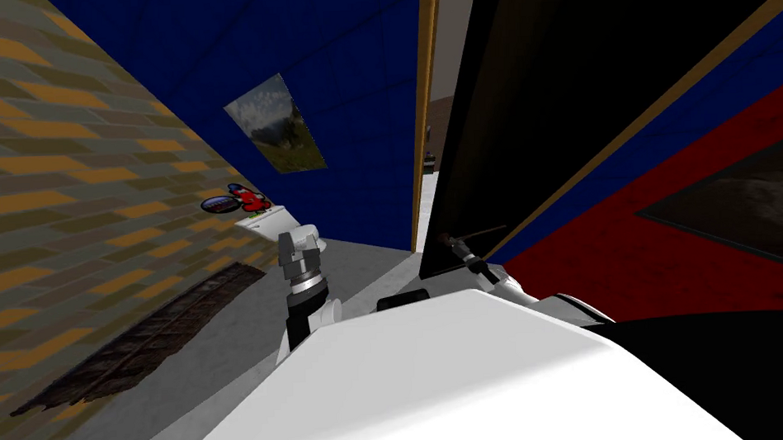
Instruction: Pull the door open
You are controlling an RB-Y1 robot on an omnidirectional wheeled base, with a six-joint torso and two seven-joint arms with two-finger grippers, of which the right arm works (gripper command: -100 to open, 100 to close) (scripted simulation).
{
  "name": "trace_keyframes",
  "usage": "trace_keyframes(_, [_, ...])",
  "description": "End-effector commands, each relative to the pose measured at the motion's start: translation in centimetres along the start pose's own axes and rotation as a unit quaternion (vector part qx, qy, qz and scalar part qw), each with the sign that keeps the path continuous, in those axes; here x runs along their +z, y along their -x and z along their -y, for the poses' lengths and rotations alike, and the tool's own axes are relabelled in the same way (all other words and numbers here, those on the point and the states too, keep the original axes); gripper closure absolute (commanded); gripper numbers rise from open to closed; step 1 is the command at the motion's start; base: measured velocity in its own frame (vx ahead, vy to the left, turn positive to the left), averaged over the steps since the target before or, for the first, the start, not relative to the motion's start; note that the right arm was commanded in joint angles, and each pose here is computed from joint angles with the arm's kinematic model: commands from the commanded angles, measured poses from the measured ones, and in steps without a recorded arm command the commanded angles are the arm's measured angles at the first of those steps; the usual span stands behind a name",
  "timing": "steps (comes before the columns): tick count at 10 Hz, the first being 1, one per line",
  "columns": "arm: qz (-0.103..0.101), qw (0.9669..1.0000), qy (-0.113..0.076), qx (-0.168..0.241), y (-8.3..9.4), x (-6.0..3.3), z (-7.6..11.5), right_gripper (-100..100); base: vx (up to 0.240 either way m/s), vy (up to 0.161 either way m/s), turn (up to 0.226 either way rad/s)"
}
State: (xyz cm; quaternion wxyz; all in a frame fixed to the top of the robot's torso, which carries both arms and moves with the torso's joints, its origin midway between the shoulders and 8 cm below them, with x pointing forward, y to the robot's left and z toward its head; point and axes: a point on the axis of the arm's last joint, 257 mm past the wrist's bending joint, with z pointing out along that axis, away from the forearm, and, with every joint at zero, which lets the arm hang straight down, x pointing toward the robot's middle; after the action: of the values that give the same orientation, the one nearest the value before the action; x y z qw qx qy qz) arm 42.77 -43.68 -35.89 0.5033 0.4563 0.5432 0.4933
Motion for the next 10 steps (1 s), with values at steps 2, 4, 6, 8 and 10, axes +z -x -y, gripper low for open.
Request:
trace_keyframes(2, [-0.014,0.9999,0.004,-0.002,0.3,-1.48,-0.1,100,-0.204,-0.067,0.137])
trace_keyframes(4, [-0.022,0.9997,0.005,-0.002,0.4,-2.39,-0.2,100,-0.175,-0.062,0.102])
trace_keyframes(6, [-0.034,0.9994,0.007,-0.002,0.5,-3.64,-0.3,100,-0.191,-0.087,0.153])
trace_keyframes(8, [-0.035,0.9994,0.005,-0.002,0.6,-3.72,-0.2,100,-0.15,-0.07,0.075])
trace_keyframes(10, [-0.04,0.9992,0.005,-0.001,0.8,-4.84,-0.1,100,-0.184,-0.097,0.21])
